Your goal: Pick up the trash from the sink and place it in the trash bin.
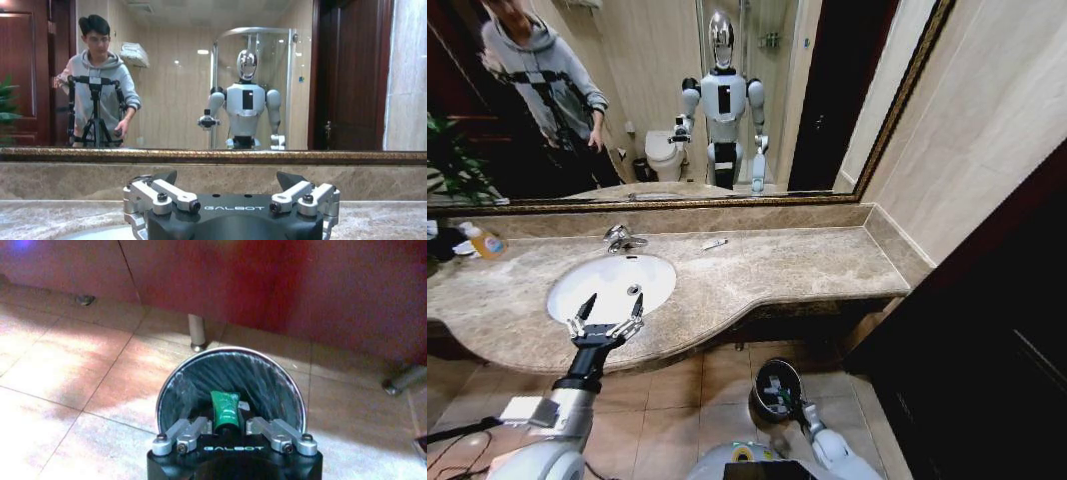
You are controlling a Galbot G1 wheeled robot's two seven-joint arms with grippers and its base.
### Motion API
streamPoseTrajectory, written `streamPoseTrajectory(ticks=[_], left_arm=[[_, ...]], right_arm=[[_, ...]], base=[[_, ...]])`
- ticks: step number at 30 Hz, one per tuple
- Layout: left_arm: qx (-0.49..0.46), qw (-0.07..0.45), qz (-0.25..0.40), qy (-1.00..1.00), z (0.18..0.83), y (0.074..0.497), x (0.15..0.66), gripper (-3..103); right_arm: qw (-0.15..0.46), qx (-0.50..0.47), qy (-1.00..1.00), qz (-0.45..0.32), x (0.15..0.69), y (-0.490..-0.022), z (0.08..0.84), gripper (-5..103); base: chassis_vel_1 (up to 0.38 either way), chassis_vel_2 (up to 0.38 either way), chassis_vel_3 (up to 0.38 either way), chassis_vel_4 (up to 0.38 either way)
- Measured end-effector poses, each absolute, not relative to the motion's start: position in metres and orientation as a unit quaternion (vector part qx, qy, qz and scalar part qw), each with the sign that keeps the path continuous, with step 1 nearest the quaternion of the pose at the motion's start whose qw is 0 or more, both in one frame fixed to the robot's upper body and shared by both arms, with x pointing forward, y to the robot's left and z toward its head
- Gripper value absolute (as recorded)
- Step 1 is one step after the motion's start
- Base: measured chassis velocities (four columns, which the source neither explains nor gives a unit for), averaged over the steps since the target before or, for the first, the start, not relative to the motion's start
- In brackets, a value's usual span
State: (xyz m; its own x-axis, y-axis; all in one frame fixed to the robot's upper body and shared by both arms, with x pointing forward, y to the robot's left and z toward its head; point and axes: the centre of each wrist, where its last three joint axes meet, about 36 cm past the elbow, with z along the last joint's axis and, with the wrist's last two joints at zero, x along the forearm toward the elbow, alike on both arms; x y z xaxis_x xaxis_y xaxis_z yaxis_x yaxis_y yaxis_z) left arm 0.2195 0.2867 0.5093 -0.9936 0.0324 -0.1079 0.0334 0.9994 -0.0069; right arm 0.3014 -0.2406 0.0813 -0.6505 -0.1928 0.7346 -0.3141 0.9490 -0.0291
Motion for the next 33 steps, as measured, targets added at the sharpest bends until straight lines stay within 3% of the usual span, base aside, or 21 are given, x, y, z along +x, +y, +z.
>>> streamPoseTrajectory(ticks=[7, 15, 17, 20, 25, 28, 33], left_arm=[[0.016, 0.054, -0.004, 0.998, 0.509, 0.287, 0.219, 100], [0.016, 0.054, -0.004, 0.998, 0.509, 0.287, 0.219, 100], [0.016, 0.054, -0.004, 0.998, 0.509, 0.287, 0.219, 100], [0.016, 0.054, -0.004, 0.998, 0.509, 0.287, 0.219, 100], [0.016, 0.054, -0.004, 0.998, 0.509, 0.287, 0.219, 100], [0.016, 0.054, -0.004, 0.998, 0.509, 0.287, 0.219, 100], [0.016, 0.054, -0.004, 0.998, 0.509, 0.287, 0.219, 100]], right_arm=[[0.387, 0.150, -0.906, 0.089, 0.315, -0.235, 0.080, 18], [0.386, 0.148, -0.906, 0.095, 0.315, -0.243, 0.081, 54], [0.386, 0.148, -0.906, 0.095, 0.314, -0.244, 0.081, 54], [0.386, 0.146, -0.906, 0.092, 0.309, -0.244, 0.082, 70], [0.386, 0.146, -0.906, 0.091, 0.306, -0.244, 0.082, 80], [0.387, 0.145, -0.906, 0.089, 0.304, -0.243, 0.082, 96], [0.386, 0.145, -0.907, 0.087, 0.301, -0.241, 0.083, 100]], base=[[0.000, 0.000, 0.000, 0.000], [0.000, 0.000, 0.000, 0.000], [0.000, 0.000, 0.000, 0.000], [0.000, 0.000, 0.000, 0.000], [0.000, 0.000, 0.000, 0.000], [0.000, 0.000, 0.000, 0.000], [0.000, 0.000, 0.000, 0.000]])
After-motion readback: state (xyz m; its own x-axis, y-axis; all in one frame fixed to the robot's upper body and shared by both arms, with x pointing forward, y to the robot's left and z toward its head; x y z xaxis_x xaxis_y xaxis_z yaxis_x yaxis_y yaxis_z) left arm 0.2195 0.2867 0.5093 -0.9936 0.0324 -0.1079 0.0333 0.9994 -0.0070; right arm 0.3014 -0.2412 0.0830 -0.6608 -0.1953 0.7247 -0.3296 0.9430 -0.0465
